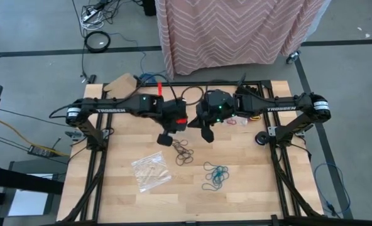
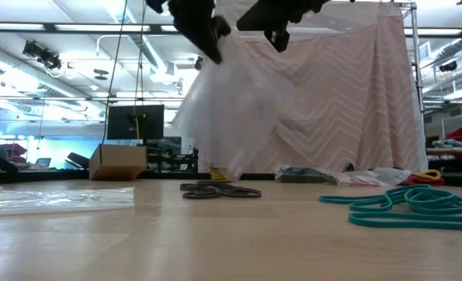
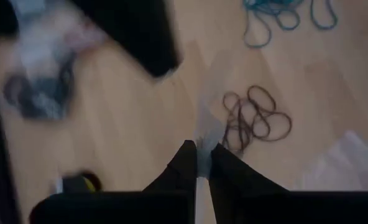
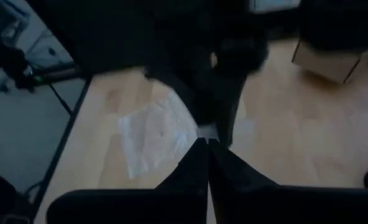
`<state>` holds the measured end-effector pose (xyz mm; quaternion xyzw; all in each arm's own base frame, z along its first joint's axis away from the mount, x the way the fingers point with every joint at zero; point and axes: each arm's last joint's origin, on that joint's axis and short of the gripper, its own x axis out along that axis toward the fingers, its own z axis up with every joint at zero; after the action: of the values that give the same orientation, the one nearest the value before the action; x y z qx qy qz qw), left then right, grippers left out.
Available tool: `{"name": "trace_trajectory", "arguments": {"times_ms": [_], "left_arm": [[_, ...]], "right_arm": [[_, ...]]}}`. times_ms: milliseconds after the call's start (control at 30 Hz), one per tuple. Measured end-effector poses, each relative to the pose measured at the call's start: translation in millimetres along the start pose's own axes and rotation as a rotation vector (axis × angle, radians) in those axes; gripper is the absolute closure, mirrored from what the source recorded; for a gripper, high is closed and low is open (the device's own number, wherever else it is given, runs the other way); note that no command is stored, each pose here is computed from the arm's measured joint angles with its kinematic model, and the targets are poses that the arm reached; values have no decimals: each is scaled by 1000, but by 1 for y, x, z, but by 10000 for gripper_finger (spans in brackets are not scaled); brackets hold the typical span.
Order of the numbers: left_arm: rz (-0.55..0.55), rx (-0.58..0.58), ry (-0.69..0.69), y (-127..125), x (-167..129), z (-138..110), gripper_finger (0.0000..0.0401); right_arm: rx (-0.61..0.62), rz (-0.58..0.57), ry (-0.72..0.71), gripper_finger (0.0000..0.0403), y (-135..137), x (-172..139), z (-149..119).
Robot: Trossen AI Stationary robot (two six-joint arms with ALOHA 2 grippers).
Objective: Sort rubber bands
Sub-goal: Open the transparent zip bag
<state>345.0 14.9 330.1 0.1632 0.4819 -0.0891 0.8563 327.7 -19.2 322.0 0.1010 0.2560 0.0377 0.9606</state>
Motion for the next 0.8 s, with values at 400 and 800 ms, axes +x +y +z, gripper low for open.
{"name": "trace_trajectory", "arguments": {"times_ms": [400, 800], "left_arm": [[24, 46, -195, 1, 48, 17, 372], [-561, -71, 166, -37, 159, -20, 261]], "right_arm": [[169, -264, 312, 403, -6, -2, -52], [370, 75, 198, 354, -2, 25, -138]]}}
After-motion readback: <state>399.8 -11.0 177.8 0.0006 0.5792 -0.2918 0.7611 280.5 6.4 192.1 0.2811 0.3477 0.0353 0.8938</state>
